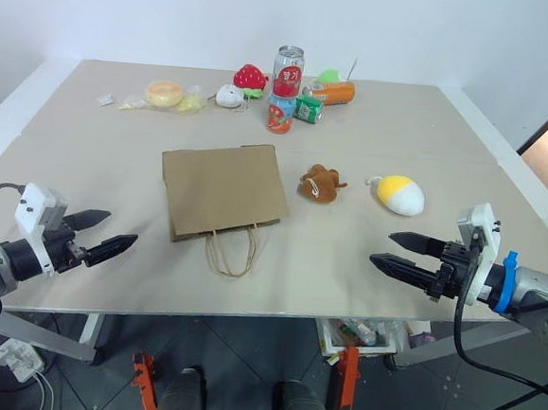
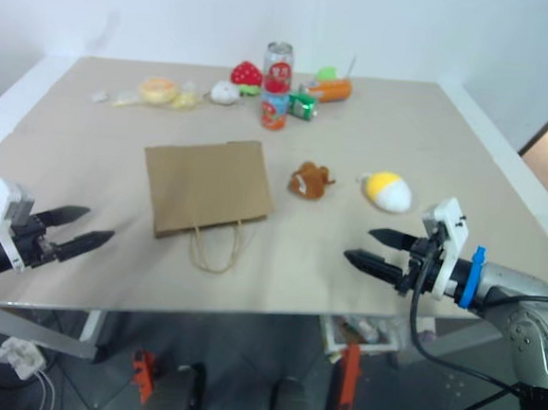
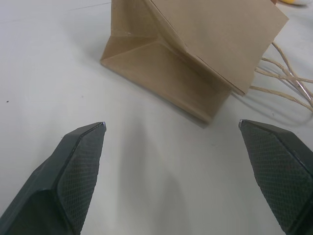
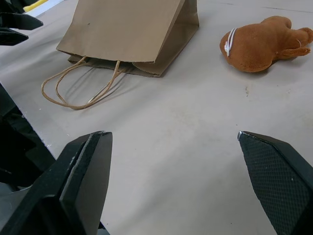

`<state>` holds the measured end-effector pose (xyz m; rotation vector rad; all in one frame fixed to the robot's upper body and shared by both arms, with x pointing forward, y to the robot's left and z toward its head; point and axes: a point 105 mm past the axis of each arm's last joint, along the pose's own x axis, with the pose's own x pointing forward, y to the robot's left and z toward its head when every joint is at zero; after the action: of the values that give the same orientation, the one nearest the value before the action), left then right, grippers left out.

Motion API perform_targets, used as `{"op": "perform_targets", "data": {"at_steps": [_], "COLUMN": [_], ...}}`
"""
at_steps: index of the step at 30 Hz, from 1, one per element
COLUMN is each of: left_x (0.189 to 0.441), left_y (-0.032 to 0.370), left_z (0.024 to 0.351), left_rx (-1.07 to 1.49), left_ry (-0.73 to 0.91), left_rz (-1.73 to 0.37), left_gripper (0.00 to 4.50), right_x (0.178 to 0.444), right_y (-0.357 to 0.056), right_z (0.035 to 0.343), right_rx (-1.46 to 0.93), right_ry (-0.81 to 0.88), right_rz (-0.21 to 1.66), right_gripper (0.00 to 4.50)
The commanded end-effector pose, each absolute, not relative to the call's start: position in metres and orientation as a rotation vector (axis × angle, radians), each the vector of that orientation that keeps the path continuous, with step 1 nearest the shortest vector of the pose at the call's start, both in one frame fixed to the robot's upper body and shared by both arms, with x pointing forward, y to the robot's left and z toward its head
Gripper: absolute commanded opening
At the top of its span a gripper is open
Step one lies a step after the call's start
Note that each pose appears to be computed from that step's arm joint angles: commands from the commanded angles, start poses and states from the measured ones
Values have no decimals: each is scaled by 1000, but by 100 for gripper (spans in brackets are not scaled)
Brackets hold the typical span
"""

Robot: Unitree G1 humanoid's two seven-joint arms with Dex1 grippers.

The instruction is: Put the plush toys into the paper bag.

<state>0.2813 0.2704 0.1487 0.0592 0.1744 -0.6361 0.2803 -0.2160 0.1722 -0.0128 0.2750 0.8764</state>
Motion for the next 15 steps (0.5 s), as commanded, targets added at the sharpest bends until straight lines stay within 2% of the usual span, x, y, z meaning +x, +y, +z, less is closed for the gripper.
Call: {"op": "perform_targets", "data": {"at_steps": [1,6,9,12,15], "left_x": [276,269,263,266,277], "left_y": [263,233,212,191,169], "left_z": [159,163,159,152,160], "left_rx": [131,302,480,688,777], "left_ry": [143,72,32,-31,-147], "left_rz": [-704,-944,-1108,-1249,-1320], "left_gripper": [450,450,450,450,450], "right_x": [279,278,273,259,251], "right_y": [-219,-220,-208,-168,-139], "right_z": [183,180,186,192,194], "right_rx": [-52,-55,-67,-90,-104], "right_ry": [227,228,221,209,192], "right_rz": [862,852,916,1085,1182], "right_gripper": [443,443,443,443,443]}}
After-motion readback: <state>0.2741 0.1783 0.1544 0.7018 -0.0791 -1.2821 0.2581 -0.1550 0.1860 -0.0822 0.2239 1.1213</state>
